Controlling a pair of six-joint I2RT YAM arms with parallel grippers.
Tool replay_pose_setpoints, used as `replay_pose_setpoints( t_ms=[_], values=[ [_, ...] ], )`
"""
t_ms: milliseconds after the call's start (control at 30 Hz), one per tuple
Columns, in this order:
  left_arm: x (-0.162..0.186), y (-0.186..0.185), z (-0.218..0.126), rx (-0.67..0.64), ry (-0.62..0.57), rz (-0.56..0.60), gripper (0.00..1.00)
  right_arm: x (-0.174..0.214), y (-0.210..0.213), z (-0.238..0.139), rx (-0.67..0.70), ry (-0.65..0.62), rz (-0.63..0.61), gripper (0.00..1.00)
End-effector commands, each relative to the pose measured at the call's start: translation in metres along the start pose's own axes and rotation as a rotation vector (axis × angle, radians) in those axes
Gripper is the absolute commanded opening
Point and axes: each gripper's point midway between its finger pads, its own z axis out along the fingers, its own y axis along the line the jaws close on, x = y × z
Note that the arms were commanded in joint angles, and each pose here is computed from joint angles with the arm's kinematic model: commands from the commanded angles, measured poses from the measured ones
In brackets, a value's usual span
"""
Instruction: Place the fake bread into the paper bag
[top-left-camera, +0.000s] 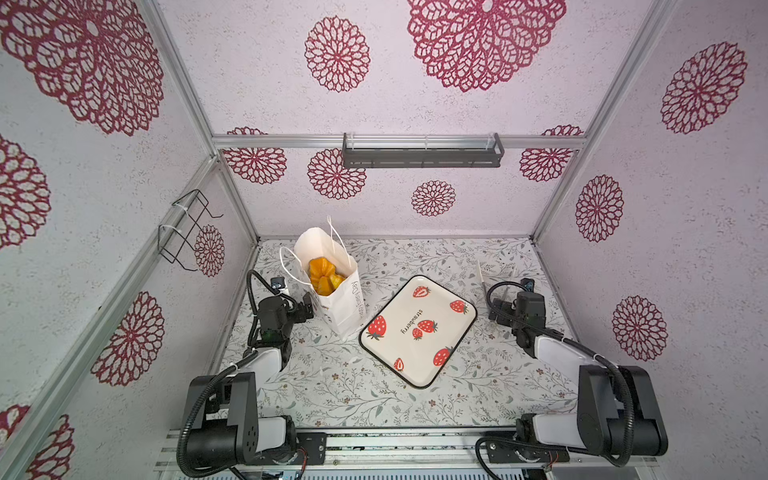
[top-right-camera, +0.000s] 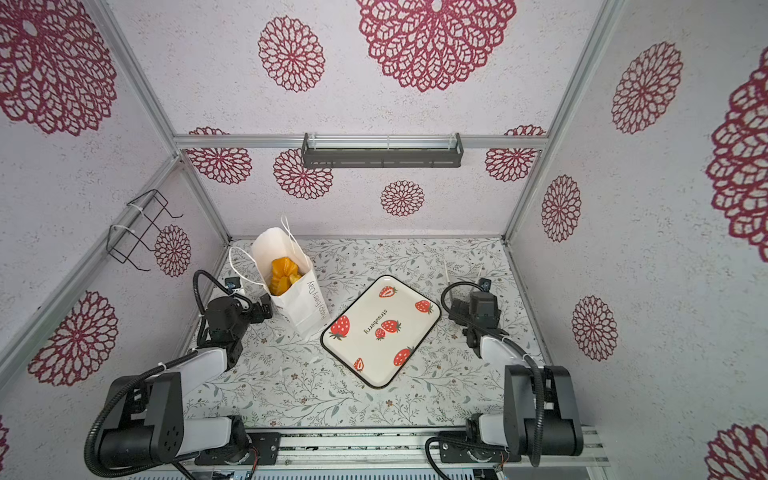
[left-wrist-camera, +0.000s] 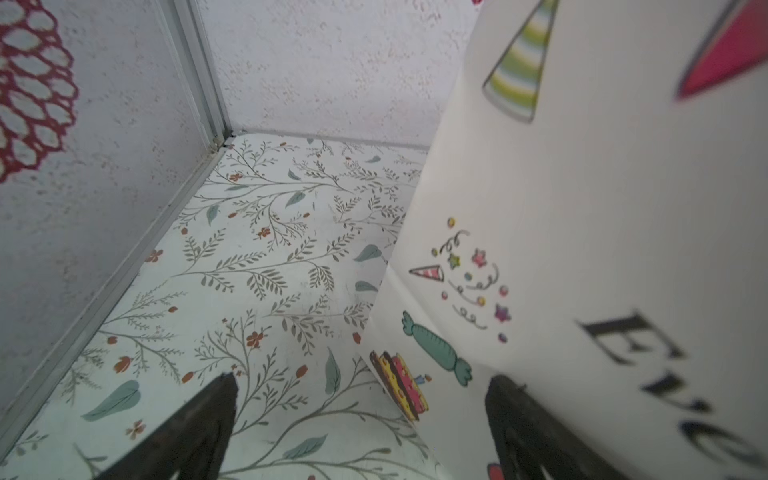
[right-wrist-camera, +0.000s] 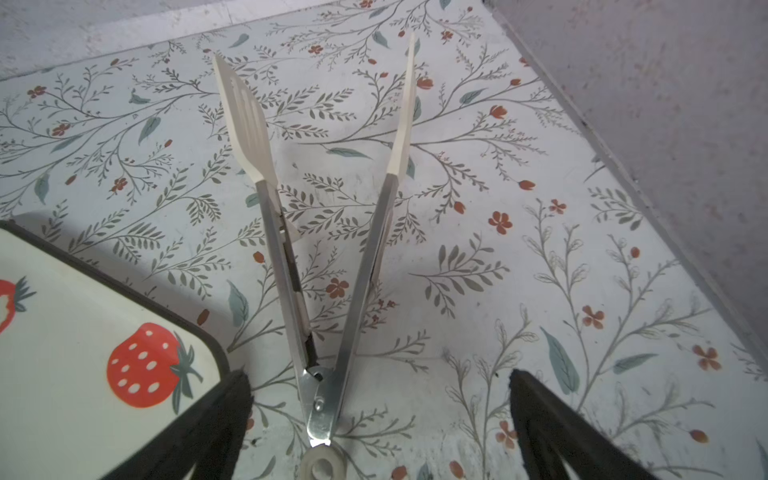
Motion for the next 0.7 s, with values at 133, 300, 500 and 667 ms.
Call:
replay_pose_setpoints(
  t_ms=[133, 300, 500, 667],
  values=[
    [-0.020, -0.001, 0.004, 0.011, -0.086, 0.078, 0.97, -0.023, -0.007, -0.001, 0.050, -0.144, -0.033, 0.99],
    [-0.015, 0.009, 0.008, 0.008, -0.121, 0.052, 0.97, -0.020, -0.007, -0.003, 0.043, -0.195, -0.047, 0.99],
    [-0.006, 0.021, 0.016, 0.027, -0.146, 0.000, 0.97, -0.023, -0.006, -0.011, 0.016, -0.289, -0.050, 0.99],
    [-0.004, 0.014, 0.012, 0.066, -0.147, 0.013, 0.97, -0.027, 0.001, -0.015, -0.025, -0.344, -0.052, 0.99]
  ],
)
